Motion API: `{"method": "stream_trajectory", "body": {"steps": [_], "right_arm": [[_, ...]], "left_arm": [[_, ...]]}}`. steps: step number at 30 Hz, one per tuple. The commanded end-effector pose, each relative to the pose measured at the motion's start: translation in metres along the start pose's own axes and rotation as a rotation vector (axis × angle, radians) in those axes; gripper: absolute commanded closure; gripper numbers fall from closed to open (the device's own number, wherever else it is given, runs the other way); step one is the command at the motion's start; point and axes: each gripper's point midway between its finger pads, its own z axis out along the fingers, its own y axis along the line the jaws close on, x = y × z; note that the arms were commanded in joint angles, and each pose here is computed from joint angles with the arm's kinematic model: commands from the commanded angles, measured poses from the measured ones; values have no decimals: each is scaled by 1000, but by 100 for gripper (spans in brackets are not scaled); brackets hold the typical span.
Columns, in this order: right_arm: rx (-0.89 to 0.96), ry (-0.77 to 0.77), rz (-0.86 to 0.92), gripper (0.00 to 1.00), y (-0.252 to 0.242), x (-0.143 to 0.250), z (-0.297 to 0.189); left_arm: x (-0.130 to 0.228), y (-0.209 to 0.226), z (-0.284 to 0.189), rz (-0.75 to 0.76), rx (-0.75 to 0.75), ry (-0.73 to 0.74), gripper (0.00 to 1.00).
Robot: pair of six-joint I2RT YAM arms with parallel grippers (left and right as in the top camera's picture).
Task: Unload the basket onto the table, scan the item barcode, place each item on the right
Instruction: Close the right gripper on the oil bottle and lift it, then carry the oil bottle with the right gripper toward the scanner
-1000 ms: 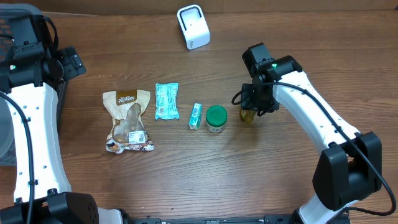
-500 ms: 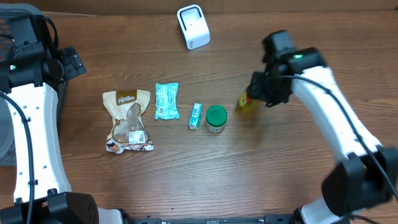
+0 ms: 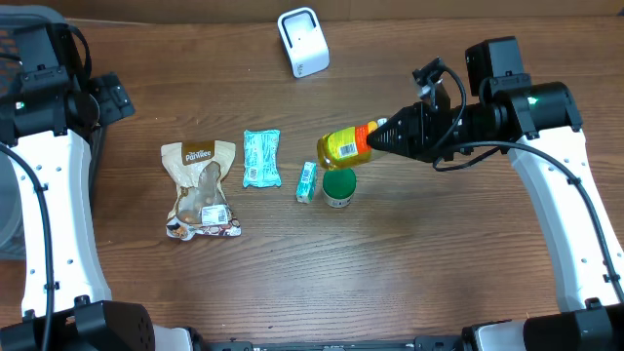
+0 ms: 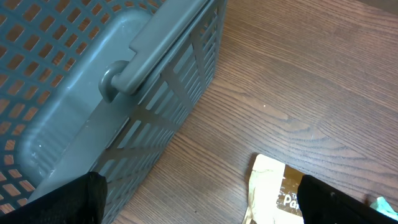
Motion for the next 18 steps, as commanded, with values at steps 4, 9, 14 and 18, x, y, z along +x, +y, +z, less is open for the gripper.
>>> {"method": "stream_trajectory", "body": {"steps": [4,9,14,18], "right_arm": [[-186,52,-122,81,36,17,-9],[-252,64,-155,85,46,22,-11],[-270,68,-151,86,49,23,-12],[-271,83,-146,87,49,28,-12]], "left_arm": [[-4,2,-1,-4,-1,-11,0],[-4,2,-1,-4,-1,-11,0],[-4,2,-1,-4,-1,-11,1],[-4,2,-1,-4,-1,-11,0]]}}
